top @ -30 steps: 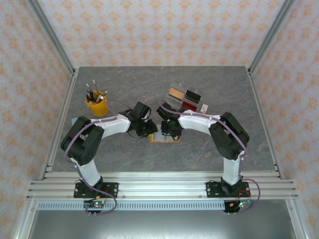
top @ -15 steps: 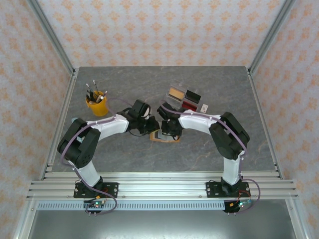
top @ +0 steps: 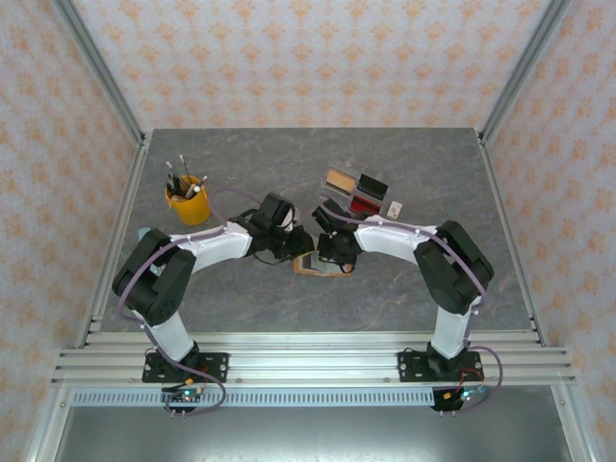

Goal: Take the credit cards out of the card holder

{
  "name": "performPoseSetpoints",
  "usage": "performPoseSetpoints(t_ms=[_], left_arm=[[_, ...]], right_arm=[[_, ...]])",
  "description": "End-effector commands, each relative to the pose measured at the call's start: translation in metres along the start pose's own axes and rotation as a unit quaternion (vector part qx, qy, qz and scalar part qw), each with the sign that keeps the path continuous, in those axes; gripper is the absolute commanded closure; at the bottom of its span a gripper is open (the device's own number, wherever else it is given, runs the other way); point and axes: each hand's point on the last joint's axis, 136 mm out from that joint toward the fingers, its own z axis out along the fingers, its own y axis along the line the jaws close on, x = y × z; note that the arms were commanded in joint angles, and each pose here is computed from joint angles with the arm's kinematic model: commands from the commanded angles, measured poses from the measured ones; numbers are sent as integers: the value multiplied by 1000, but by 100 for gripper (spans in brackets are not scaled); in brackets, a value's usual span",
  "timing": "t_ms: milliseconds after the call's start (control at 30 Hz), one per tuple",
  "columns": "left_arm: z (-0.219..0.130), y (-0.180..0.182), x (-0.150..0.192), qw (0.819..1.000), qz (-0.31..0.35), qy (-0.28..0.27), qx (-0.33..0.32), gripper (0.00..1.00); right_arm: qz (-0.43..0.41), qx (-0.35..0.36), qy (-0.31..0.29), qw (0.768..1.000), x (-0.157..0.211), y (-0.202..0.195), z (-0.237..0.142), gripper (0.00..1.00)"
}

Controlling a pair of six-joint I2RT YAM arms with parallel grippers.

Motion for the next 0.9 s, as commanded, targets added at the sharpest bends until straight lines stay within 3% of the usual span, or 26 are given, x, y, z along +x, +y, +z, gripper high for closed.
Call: performPoseSetpoints(t_ms=[0, 367, 600, 700, 867], left_arm=[[3, 1, -2, 1000, 6, 1, -14, 79], [14, -2, 1, 1000, 3, 15, 1, 77], [15, -1, -1, 1000, 1, 12, -4, 91], [8, 3, 0, 1000, 13, 9, -26, 100], [-24, 21, 3, 992, 56, 3, -110, 100]], right_arm=[[11, -16, -24, 1000, -7, 2, -14, 80], [19, -23, -27, 999, -6, -1, -15, 81], [23, -25, -30, 999, -7, -4, -19, 81], [22, -36, -45, 998, -10, -1, -29, 81], [17, -63, -64, 996, -14, 6, -49, 77]])
